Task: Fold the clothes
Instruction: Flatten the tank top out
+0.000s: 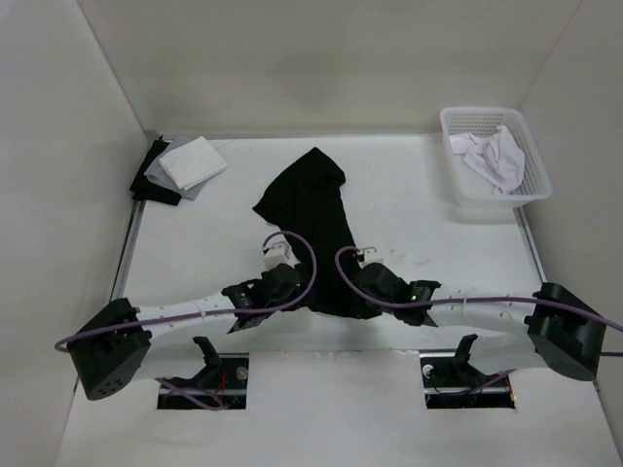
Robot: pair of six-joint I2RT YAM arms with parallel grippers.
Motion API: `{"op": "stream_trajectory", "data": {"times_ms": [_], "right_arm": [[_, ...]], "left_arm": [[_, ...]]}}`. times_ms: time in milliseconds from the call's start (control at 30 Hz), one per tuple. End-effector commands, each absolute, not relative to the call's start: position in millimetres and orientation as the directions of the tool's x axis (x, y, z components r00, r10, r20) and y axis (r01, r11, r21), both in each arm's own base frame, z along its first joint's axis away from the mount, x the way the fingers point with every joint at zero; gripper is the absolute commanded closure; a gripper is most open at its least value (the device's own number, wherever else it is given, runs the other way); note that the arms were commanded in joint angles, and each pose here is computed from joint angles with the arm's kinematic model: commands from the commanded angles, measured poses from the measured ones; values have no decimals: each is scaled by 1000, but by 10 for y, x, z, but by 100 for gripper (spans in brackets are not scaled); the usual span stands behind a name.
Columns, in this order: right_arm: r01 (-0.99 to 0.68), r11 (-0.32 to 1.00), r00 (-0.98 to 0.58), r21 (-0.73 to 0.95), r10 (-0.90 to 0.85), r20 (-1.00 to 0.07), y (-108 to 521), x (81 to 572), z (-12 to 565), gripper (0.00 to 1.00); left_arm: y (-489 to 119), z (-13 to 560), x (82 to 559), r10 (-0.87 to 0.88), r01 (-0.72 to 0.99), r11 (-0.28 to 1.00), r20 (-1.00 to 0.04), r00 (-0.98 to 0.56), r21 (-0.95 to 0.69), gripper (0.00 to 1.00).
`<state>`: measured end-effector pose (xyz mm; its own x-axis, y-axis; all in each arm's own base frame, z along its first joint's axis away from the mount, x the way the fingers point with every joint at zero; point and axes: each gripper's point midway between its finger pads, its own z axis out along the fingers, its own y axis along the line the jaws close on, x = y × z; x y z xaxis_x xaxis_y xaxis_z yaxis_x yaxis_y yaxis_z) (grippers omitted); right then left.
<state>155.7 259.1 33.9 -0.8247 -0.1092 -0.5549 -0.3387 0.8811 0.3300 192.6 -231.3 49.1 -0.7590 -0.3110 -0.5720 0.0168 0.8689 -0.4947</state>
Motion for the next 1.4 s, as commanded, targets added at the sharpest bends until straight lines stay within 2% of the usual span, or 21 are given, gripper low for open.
{"op": "stream_trajectory", "data": {"times_ms": [0, 100, 200, 300, 400, 500, 600, 800, 1000, 1100, 1233, 1367], "right_arm": [[-330, 858, -773, 394, -6, -634, 2749, 1748, 626, 78], [-315, 857, -758, 409, 32, -652, 2695, 1761, 711, 83], [-303, 845, -750, 442, 75, -658, 2653, 1761, 779, 87], [-301, 827, -736, 476, 116, -667, 2646, 1796, 881, 90], [-329, 796, -700, 509, 157, -697, 2693, 1831, 1165, 93], [-394, 737, -642, 549, 207, -738, 2748, 1778, 1708, 95], [-480, 692, -545, 539, 246, -801, 2709, 1677, 2441, 95], [-600, 667, -295, 441, 329, -897, 2462, 1491, 4027, 96], [-652, 660, -95, 373, 417, -904, 2228, 1395, 5356, 96], [-653, 677, -37, 341, 420, -907, 2187, 1418, 5644, 96], [-631, 714, 56, 303, 431, -900, 2143, 1578, 5874, 96], [-601, 742, 36, 296, 394, -918, 2339, 2136, 5496, 96]], "left_arm": [[-2517, 407, 1828, -314, 24, 836, -514, -798, -548, 43], [-2656, 332, 1825, -298, 45, 817, -487, -821, -575, 44], [-2647, 181, 1808, -278, 31, 840, -479, -833, -542, 61], [-2632, 162, 1867, -287, 17, 849, -487, -825, -529, 89], [-2658, 597, 2046, -346, 47, 816, -551, -759, -576, 97], [-2573, 1515, 2230, -406, 122, 803, -684, -606, -584, 99], [-2373, 2587, 2205, -462, 204, 798, -793, -397, -567, 100], [-2103, 4093, 1838, -505, 310, 799, -855, -120, -515, 100], [-2079, 5208, 1648, -512, 403, 802, -855, 85, -440, 100], [-1993, 5537, 1634, -511, 389, 819, -844, 163, -421, 100], [-1834, 5701, 1749, -499, 317, 852, -828, 257, -416, 99], [-1852, 5476, 2064, -400, 184, 915, -859, 318, -358, 99]]}}
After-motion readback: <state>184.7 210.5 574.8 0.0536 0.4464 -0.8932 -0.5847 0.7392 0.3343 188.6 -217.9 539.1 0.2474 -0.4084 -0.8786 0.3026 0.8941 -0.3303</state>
